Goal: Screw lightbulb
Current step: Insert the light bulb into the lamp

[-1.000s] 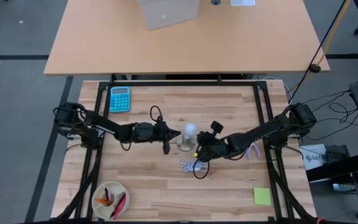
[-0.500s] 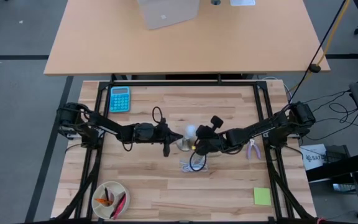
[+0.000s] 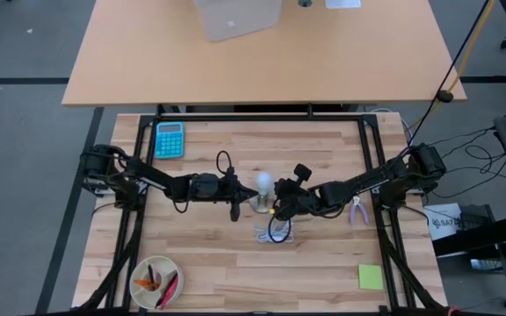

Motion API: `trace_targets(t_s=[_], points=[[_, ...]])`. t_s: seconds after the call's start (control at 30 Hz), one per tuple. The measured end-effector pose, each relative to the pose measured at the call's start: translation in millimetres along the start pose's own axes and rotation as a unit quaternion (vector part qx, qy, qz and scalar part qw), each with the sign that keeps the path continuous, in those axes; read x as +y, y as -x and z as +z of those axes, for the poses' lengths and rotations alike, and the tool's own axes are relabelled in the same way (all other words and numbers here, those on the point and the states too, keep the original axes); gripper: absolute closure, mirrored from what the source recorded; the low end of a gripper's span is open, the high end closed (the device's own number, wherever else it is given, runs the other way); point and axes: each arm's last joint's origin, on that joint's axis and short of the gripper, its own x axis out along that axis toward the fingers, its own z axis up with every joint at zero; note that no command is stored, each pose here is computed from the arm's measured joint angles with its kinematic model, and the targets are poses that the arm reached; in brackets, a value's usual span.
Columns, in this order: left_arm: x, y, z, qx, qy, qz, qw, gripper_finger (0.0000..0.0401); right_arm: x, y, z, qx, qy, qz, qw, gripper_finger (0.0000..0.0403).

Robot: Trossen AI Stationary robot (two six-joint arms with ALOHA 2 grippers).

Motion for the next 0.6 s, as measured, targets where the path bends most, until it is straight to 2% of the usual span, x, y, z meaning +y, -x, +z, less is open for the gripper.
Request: trace_targets(t_s=[0.2, 0.6], points=[[1, 0, -1, 0.005, 0.001, 0.003, 1.000, 0.0401, 1, 1, -2, 0.011, 0.004, 0.010, 1.000, 0.0403], [0, 0, -1, 0.009, 0.001, -0.004, 1.000, 0.0401, -11, -9, -1, 0.030, -0.002, -0.004, 1.000, 0.0403]])
